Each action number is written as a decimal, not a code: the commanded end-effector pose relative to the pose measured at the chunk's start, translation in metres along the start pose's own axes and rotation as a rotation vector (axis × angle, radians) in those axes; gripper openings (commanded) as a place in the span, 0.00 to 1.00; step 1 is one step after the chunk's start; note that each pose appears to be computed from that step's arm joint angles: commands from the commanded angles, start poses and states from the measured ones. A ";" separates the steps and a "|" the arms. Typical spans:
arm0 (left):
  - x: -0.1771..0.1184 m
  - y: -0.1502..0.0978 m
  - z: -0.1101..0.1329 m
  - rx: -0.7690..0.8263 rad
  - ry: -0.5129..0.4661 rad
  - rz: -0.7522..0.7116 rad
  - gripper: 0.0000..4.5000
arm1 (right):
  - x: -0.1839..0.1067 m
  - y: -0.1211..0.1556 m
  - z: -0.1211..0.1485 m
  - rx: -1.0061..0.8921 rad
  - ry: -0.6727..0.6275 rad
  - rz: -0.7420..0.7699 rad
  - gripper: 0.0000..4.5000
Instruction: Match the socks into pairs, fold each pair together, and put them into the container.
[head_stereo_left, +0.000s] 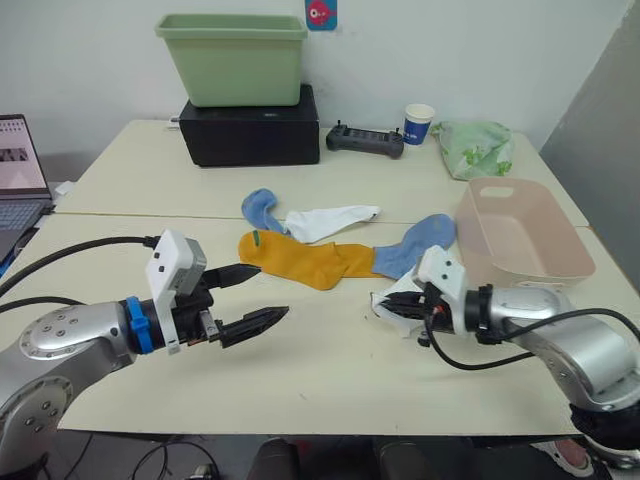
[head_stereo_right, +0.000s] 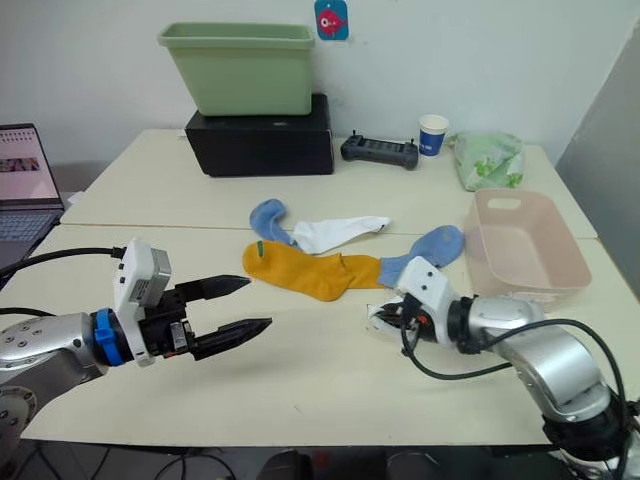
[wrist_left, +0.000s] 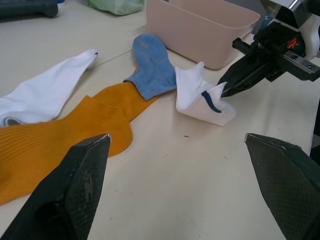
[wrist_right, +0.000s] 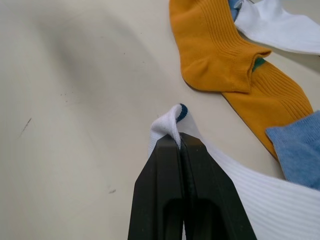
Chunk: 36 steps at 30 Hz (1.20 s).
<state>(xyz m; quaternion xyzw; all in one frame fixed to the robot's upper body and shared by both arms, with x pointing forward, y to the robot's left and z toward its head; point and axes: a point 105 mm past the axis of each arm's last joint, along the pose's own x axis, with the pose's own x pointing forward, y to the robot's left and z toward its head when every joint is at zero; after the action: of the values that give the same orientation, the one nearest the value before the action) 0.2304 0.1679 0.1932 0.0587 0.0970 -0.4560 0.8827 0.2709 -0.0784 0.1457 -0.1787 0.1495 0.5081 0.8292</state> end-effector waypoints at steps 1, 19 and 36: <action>-0.006 -0.003 0.005 0.034 -0.010 0.007 1.00 | 0.018 0.008 0.010 -0.008 -0.028 0.036 0.01; -0.014 -0.011 -0.040 -0.205 -0.017 0.113 1.00 | -0.007 0.024 0.013 -0.177 -0.054 0.180 0.90; 0.077 -0.035 -0.094 -0.867 0.065 0.154 1.00 | -0.053 -0.025 -0.034 -0.264 0.087 -0.070 0.90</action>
<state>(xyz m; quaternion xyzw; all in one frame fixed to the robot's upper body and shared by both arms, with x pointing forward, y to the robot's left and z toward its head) 0.2343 0.1104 0.0857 -0.2823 0.2898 -0.3018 0.8633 0.2660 -0.1425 0.1316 -0.2947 0.1306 0.4917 0.8089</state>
